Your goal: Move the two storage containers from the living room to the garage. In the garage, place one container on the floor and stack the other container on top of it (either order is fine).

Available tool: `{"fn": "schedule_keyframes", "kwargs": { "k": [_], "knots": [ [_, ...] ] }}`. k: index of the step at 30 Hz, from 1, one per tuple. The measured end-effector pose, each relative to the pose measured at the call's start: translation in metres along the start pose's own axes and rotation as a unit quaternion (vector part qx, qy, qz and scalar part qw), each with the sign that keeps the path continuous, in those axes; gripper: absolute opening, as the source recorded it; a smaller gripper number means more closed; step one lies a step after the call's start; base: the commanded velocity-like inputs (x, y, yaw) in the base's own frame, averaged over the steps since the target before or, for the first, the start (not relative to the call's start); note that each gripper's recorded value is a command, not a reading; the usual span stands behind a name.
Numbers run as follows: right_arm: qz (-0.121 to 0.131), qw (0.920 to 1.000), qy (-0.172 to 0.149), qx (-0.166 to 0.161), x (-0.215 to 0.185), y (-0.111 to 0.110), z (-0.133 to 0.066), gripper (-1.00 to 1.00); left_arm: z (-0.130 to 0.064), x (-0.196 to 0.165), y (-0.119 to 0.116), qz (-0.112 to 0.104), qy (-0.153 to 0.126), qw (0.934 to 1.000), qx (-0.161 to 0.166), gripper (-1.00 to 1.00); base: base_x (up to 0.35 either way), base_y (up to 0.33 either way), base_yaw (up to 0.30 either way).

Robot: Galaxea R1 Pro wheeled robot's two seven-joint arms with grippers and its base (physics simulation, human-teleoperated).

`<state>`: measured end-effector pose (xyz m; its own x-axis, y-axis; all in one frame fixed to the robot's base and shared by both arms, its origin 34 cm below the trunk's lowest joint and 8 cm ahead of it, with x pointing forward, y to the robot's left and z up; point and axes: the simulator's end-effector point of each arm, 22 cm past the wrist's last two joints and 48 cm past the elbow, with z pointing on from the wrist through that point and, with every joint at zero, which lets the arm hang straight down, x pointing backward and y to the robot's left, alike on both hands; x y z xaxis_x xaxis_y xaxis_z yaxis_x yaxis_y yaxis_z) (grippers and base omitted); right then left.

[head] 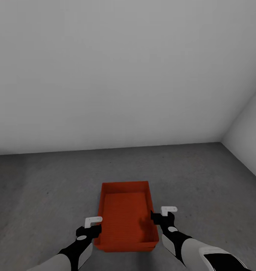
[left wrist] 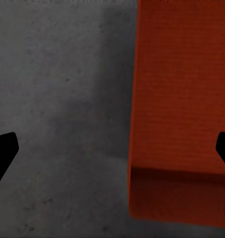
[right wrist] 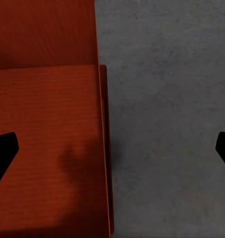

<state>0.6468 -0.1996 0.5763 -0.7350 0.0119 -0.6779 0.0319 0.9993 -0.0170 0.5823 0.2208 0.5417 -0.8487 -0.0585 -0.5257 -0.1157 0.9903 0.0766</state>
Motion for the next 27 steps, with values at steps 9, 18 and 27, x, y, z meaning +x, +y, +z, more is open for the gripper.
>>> {"fn": "schedule_keyframes", "kwargs": {
  "k": [9, 18, 27],
  "knots": [
    [0.0, 1.0, 0.001, 0.0, -0.008, 0.0, -0.01, 1.0, -0.011, -0.007, 0.001, 0.0, 0.0, 1.0, 0.0, 1.0, 0.0, 0.0, 0.0],
    [0.0, 1.0, 0.001, 0.0, -0.016, -0.001, -0.02, 1.0, -0.023, -0.012, 0.002, 0.0, 0.0, 1.0, 0.0, 1.0, 0.0, 0.0, 0.0],
    [0.0, 1.0, 0.0, 0.0, -0.023, -0.001, -0.03, 1.0, -0.033, -0.017, 0.003, 0.0, 0.0, 1.0, 0.0, 1.0, 0.0, 0.0, 0.0]
  ]
}}
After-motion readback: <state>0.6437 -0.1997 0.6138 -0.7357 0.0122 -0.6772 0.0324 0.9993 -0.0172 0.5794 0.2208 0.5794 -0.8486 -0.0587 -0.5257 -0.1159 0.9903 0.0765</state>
